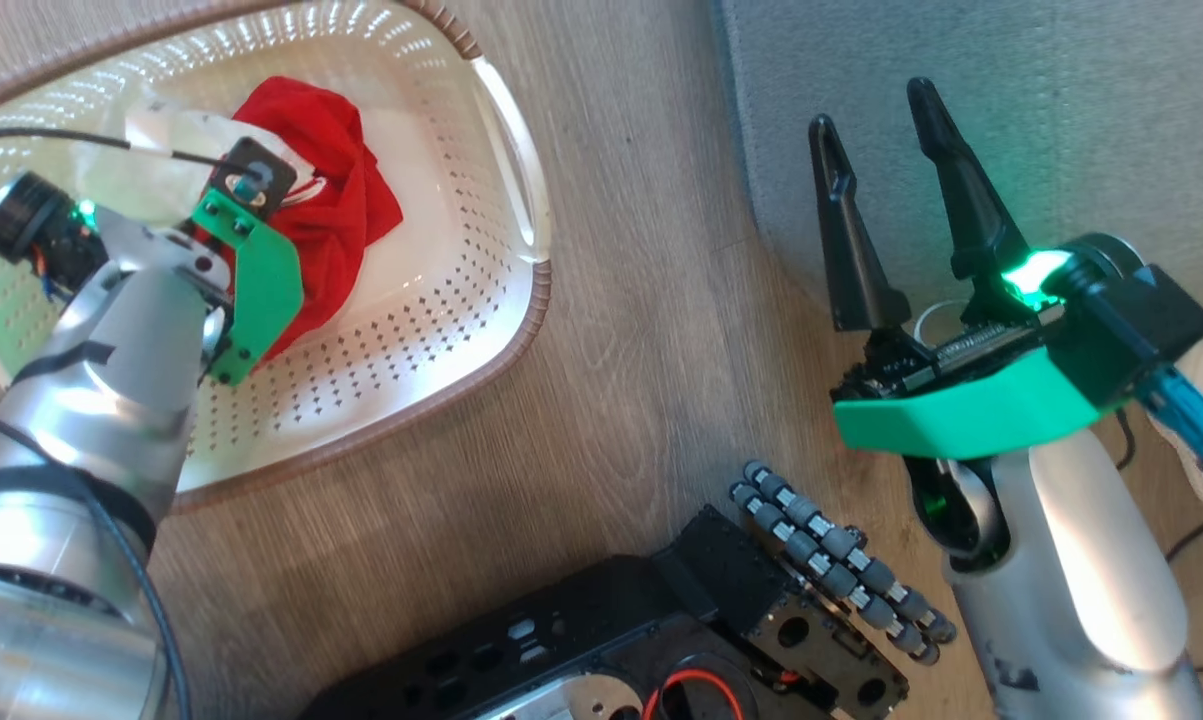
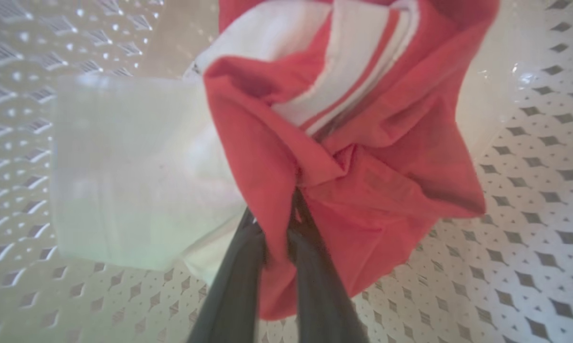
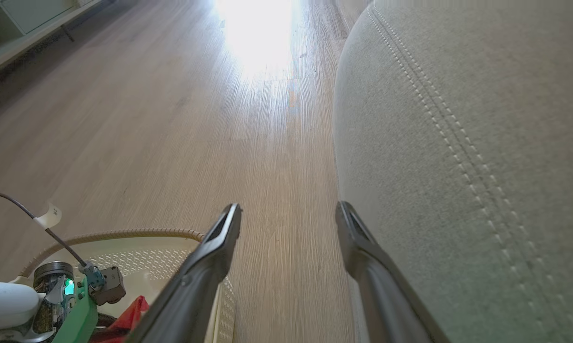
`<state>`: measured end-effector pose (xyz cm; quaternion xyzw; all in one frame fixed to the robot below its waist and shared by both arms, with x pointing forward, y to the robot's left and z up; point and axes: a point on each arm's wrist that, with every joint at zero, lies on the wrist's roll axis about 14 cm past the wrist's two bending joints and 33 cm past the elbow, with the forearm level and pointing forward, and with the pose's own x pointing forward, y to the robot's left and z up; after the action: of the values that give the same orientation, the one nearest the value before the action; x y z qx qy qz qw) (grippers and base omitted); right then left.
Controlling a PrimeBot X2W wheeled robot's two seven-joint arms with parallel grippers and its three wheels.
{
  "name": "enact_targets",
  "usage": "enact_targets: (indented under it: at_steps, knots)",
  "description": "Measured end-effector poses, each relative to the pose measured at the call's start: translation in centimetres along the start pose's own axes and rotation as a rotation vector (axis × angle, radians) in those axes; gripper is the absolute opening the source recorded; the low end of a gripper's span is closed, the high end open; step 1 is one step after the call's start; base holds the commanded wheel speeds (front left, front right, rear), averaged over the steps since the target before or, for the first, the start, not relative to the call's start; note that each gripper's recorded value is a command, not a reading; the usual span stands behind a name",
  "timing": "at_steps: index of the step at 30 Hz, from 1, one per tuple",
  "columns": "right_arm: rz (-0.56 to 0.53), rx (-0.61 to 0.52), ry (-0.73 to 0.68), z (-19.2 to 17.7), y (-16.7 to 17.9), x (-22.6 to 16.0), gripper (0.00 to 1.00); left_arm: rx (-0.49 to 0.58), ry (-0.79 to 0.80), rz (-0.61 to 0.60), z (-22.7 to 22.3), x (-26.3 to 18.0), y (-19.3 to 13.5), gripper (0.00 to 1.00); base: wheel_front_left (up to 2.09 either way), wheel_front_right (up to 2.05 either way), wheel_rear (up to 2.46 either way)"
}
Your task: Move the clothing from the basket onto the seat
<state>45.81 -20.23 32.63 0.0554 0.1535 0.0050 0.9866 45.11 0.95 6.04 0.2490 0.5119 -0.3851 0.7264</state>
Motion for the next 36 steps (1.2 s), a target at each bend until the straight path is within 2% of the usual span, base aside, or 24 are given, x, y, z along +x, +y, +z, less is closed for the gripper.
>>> enact_targets:
  at_steps: [7, 11, 16, 22, 36]
  knots:
    - [0.008, 0.002, -0.058, 2.6, 0.1, 0.1, 1.00, -0.025, -0.062, -0.002, 0.9, -2.1, -1.2, 0.00, 0.00, 0.00, 0.00]
    - [0.016, -0.006, -0.094, 4.3, 0.4, -0.3, 1.00, -0.016, -0.109, 0.004, 1.8, -4.3, -2.0, 0.00, 0.00, 0.00, 0.00]
    - [0.023, -0.013, -0.149, 6.6, 0.8, -1.1, 1.00, -0.056, -0.207, 0.031, 3.5, -7.7, -2.5, 0.00, 0.00, 0.00, 0.00]
    - [0.044, 0.000, -0.233, 10.0, 1.7, -2.4, 1.00, -0.124, -0.341, 0.113, 4.9, -12.4, -1.7, 0.00, 0.00, 0.00, 0.00]
    - [0.091, 0.023, -0.352, 14.6, 3.2, -6.8, 1.00, -0.307, -0.686, 0.316, 9.8, -24.8, 1.2, 0.00, 0.00, 0.00, 0.00]
